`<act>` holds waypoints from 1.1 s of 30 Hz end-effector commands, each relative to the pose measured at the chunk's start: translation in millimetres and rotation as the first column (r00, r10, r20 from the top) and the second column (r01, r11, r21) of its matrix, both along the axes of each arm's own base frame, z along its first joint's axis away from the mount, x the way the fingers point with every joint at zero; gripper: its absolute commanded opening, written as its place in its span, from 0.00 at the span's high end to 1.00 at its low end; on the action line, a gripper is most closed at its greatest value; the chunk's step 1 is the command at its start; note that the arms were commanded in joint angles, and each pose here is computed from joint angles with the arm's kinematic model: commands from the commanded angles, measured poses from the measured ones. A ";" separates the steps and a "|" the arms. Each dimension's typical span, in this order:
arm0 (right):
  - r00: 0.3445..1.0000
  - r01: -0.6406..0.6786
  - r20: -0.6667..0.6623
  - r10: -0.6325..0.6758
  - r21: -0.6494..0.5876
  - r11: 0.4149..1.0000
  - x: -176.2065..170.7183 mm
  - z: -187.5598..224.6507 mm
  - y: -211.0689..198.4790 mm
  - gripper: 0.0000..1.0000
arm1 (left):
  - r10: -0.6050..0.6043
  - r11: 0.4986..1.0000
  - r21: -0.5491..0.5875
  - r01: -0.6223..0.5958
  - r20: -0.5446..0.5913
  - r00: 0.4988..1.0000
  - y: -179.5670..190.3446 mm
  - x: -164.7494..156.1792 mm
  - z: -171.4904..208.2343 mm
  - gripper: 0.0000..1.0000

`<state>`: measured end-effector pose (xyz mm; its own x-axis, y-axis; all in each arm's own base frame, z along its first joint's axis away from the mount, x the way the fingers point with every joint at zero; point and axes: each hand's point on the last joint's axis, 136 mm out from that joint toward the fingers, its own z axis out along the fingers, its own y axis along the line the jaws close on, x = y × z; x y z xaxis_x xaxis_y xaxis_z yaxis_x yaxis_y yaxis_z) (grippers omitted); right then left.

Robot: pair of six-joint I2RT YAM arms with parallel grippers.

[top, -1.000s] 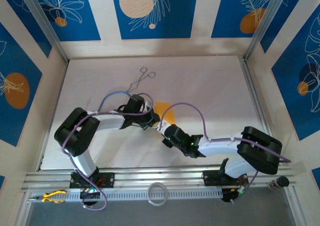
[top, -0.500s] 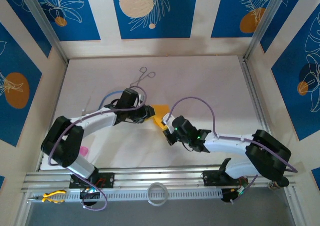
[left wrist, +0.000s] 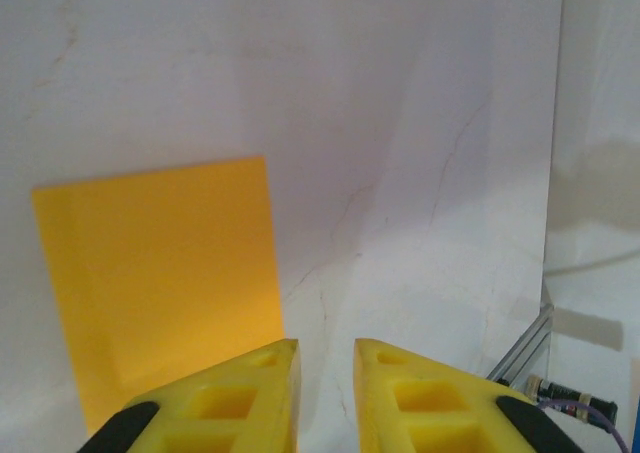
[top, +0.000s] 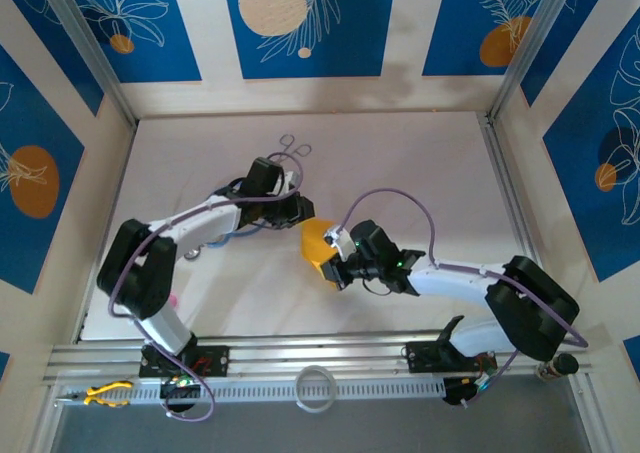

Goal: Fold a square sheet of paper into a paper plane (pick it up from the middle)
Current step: Third fold the triangle at the center of the table.

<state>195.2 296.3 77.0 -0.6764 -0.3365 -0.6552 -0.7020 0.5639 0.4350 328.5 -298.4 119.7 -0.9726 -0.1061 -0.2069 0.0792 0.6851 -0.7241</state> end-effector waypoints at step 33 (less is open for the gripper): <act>0.931 0.034 -0.363 -0.031 0.001 0.999 24.0 -24.9 -4.6 0.98 | -0.089 0.963 0.228 0.144 -0.237 0.967 20.5 -36.0 -131.1 0.89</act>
